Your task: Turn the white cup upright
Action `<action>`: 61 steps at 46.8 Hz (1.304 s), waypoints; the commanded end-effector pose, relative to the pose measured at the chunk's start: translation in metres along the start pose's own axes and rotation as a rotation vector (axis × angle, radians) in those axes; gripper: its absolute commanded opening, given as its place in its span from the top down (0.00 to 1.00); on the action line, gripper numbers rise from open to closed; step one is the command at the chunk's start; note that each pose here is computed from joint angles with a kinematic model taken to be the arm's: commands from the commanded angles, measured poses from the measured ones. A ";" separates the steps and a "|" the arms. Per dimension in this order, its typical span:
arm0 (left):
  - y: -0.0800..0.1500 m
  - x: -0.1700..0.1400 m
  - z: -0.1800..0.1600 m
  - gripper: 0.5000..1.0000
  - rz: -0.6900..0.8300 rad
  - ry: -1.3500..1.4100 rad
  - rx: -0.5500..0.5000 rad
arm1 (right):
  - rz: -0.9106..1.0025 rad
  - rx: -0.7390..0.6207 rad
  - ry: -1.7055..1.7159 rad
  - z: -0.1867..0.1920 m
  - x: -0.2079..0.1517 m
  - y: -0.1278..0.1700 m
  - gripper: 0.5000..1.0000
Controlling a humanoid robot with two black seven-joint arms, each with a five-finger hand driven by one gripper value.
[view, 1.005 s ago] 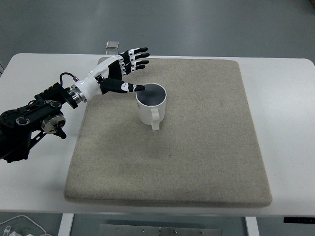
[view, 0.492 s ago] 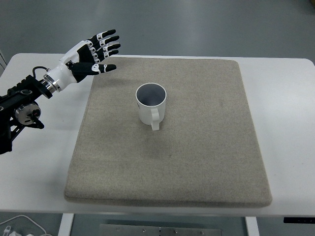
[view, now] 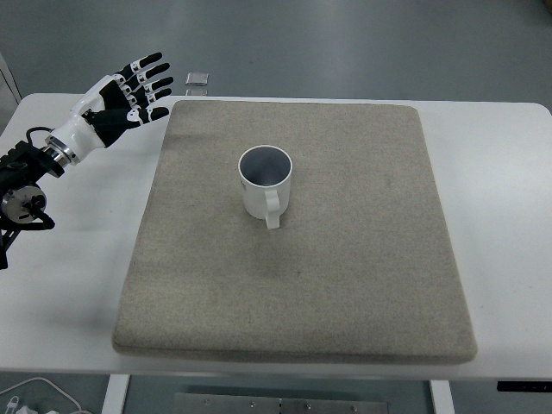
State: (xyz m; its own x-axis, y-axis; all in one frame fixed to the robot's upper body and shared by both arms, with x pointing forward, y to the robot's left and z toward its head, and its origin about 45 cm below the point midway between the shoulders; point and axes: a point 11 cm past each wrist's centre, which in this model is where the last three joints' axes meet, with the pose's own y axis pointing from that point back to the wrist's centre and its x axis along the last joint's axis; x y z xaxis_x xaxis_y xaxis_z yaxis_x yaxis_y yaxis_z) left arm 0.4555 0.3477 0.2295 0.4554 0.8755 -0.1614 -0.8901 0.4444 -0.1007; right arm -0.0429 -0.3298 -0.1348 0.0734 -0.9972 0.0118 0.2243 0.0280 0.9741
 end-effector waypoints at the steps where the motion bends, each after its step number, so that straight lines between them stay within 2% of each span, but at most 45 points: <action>1: 0.001 0.004 0.003 0.01 0.023 0.024 -0.021 | 0.000 0.000 0.001 0.000 0.000 0.000 0.14; 13: 0.006 0.018 0.008 0.01 0.099 0.079 -0.075 | 0.000 0.000 0.001 0.000 0.000 0.000 0.14; 33: 0.006 0.023 -0.009 0.01 0.173 0.269 0.044 | -0.012 0.001 -0.001 0.000 -0.002 0.000 0.14; 47: 0.003 0.020 -0.011 0.01 0.184 0.343 0.049 | -0.025 0.001 0.002 0.000 -0.005 0.000 0.14; 61: -0.010 0.005 -0.017 0.01 0.156 0.373 0.056 | -0.022 0.002 0.001 0.000 -0.005 0.000 0.14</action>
State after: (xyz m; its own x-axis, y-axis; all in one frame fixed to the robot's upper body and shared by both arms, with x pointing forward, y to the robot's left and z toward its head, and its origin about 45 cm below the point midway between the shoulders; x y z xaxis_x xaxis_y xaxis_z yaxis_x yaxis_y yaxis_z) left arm 0.4668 0.3468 0.2129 0.2771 0.8113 -0.5148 -0.9451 0.3267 0.0062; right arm -0.0429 -0.3245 -0.1352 0.0697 -0.9975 -0.0127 0.2237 0.0033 0.9746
